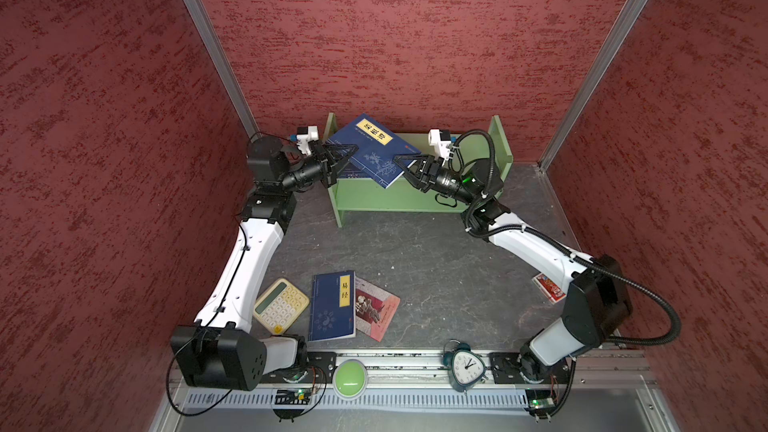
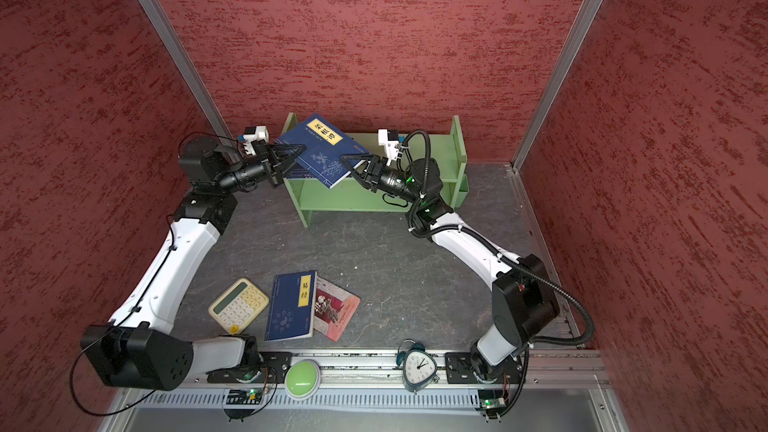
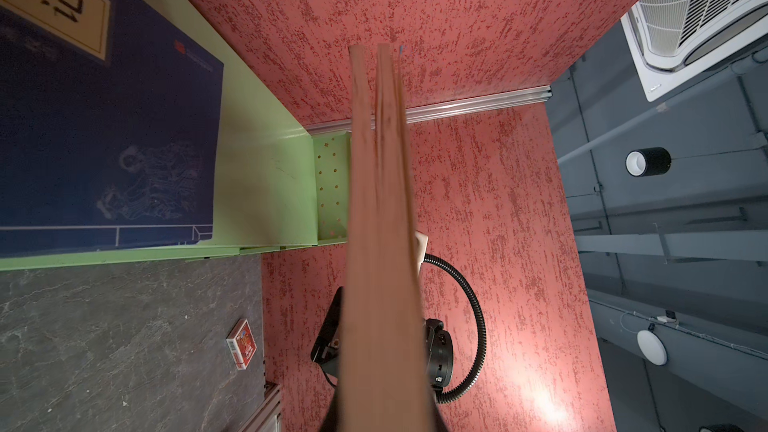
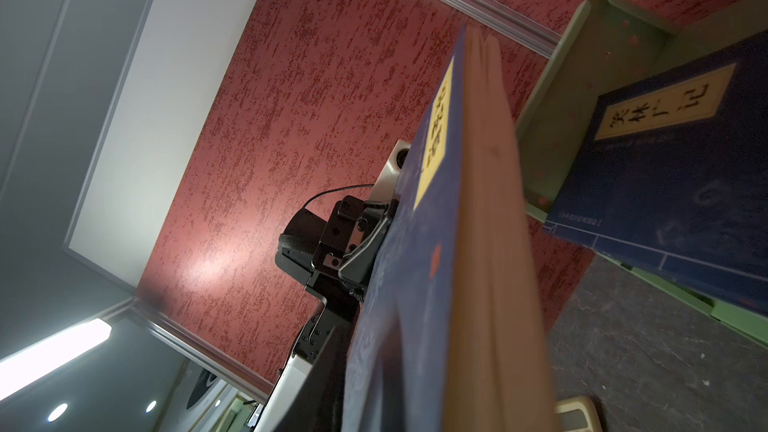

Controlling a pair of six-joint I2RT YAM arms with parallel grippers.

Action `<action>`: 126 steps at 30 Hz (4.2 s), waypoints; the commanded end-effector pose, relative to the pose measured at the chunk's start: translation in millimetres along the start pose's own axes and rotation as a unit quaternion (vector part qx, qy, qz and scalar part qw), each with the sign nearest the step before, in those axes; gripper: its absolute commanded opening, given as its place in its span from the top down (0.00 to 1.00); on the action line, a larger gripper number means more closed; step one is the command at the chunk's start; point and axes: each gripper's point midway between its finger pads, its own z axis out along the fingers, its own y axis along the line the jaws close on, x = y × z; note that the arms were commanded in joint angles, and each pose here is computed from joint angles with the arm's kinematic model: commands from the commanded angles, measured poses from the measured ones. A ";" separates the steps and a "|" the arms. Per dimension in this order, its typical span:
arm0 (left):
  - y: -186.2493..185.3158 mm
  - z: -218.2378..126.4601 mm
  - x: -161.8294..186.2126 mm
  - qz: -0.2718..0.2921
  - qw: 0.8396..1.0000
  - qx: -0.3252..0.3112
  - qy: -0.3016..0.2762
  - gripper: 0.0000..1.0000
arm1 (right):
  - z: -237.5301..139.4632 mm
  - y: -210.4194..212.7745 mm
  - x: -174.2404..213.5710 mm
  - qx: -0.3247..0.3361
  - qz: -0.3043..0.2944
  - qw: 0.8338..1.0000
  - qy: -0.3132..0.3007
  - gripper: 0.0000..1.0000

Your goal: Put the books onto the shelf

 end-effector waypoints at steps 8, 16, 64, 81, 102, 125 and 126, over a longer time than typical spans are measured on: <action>2.5 -6.6 -3.1 0.020 0.999 -0.015 -0.019 1.00 | 8.6 14.7 -7.8 -0.009 -0.022 1.000 0.008 0.68; 4.8 -5.8 -3.7 0.017 1.000 -0.017 -0.019 1.00 | 9.2 10.7 -7.6 -0.003 -0.015 1.000 0.007 0.66; 25.8 -61.7 -20.3 -0.008 0.995 -0.082 -0.064 0.33 | 14.1 -75.7 -46.3 0.116 -0.003 0.983 0.140 0.85; 28.2 -56.9 -24.0 -0.017 0.995 -0.078 -0.059 0.32 | 25.9 -105.6 -65.4 0.125 0.021 0.980 0.156 0.82; 33.8 -53.4 -20.7 -0.025 0.995 -0.079 -0.051 0.32 | 16.7 -134.1 -86.7 0.199 0.018 0.970 0.138 0.59; 38.6 -51.4 -19.5 -0.032 0.995 -0.081 -0.048 0.31 | -14.9 -168.0 -93.6 0.350 -0.020 0.929 0.122 0.46; 38.9 -51.4 -19.5 -0.033 0.995 -0.081 -0.048 0.31 | -14.4 -166.1 -92.8 0.348 -0.021 0.929 0.123 0.46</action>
